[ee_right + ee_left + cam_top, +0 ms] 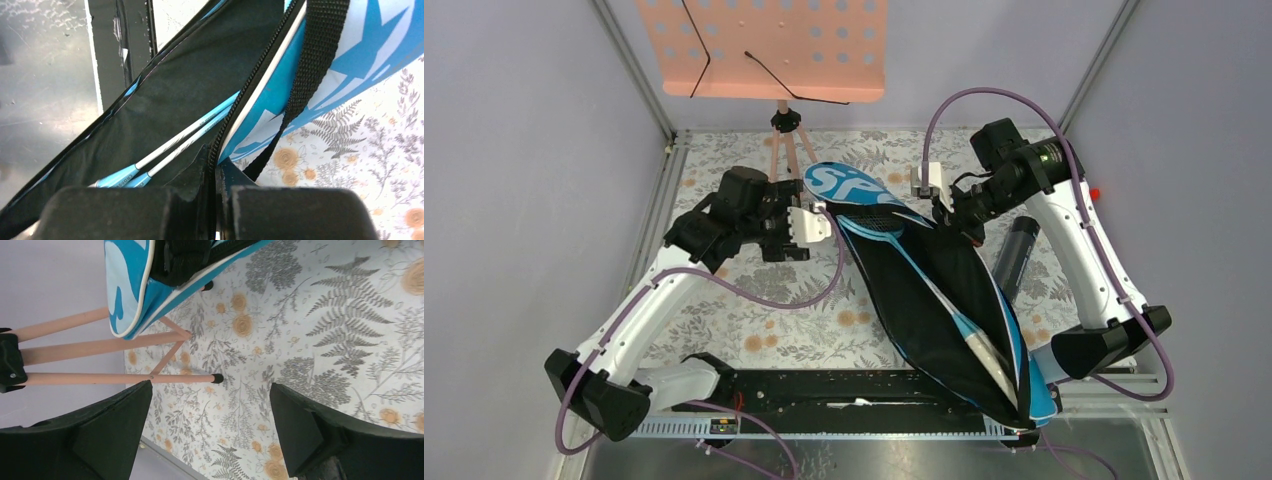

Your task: Pack up the badminton gear

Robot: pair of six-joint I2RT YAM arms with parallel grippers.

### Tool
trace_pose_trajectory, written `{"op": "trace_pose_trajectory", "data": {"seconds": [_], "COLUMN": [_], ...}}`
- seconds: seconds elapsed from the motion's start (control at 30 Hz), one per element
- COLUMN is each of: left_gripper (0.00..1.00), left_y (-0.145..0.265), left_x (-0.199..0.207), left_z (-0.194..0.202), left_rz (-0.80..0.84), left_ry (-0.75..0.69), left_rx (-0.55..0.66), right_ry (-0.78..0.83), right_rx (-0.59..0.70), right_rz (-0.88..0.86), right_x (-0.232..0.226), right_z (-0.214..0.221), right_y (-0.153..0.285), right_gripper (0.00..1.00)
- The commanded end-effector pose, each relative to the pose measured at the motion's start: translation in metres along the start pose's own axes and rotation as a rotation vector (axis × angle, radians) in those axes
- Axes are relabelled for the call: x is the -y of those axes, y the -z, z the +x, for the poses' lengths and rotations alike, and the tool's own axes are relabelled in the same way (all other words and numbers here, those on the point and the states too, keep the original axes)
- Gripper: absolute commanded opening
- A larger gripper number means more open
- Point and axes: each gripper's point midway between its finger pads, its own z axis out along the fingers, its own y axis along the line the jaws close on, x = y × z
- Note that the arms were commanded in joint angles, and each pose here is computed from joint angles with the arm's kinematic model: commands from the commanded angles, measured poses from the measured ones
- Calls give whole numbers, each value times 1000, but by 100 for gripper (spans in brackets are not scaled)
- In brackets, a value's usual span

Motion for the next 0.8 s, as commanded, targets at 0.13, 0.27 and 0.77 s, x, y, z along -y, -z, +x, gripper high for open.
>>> {"op": "trace_pose_trajectory", "data": {"seconds": [0.13,0.27,0.77], "left_gripper": [99,99,91], "left_y": [-9,-19,-58], "left_x": [-53,-69,-43], "left_z": [-12,-21,-8], "left_rz": [-96,-95,73], "left_ry": [-95,-157,-259], "left_rx": [77,117,129], "right_ry": [47,43,88], "right_rx": [53,60,96], "right_rz": [-184,-222,-269], "right_x": [-43,-43,-44], "right_z": [-3,-5,-22], "right_y": [4,-3,-10], "right_gripper": [0,0,0]}}
